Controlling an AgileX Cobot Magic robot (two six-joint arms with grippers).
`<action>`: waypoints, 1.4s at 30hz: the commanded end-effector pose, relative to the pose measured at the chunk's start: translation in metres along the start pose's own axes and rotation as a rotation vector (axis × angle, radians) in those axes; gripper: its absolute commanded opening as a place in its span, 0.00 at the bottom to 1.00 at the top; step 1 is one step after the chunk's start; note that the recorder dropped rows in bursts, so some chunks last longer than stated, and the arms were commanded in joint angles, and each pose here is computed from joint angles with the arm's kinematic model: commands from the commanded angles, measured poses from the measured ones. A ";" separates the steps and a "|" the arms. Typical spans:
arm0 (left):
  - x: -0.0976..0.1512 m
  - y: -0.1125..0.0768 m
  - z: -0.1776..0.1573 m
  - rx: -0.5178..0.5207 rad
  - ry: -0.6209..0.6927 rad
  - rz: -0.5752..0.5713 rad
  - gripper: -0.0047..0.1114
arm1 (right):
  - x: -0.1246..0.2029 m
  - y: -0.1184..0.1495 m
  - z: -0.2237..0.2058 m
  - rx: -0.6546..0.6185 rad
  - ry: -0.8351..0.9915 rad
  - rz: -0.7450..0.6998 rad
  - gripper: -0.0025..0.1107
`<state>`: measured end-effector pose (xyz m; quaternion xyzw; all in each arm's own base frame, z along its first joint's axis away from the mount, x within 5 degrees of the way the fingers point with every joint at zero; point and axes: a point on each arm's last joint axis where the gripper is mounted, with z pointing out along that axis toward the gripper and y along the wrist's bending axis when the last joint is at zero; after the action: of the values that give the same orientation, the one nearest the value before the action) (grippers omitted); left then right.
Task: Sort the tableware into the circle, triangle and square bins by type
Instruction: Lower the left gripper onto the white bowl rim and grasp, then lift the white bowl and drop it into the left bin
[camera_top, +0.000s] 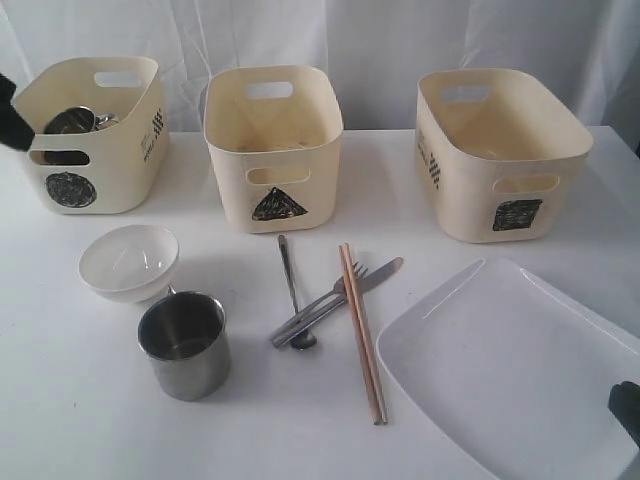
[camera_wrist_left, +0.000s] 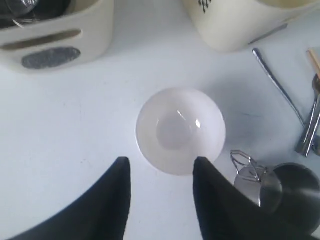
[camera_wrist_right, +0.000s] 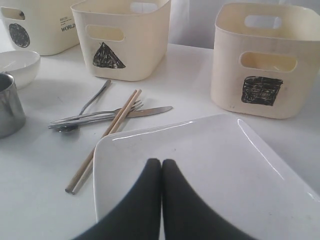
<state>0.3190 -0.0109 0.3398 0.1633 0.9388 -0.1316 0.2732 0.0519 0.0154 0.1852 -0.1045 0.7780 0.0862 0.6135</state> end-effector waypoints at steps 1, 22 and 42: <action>0.023 0.005 0.030 0.000 0.026 -0.075 0.52 | 0.000 0.000 0.000 -0.002 -0.009 0.001 0.02; 0.048 0.032 0.138 0.109 0.054 -0.173 0.59 | 0.000 0.000 0.000 -0.002 -0.009 0.001 0.02; 0.049 0.019 0.189 0.091 0.046 -0.112 0.42 | 0.000 0.000 0.000 -0.002 -0.009 0.001 0.02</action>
<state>0.3752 -0.0394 0.1547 0.1258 0.9476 -0.1836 0.2293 0.0519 0.0154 0.1852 -0.1045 0.7780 0.0862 0.6135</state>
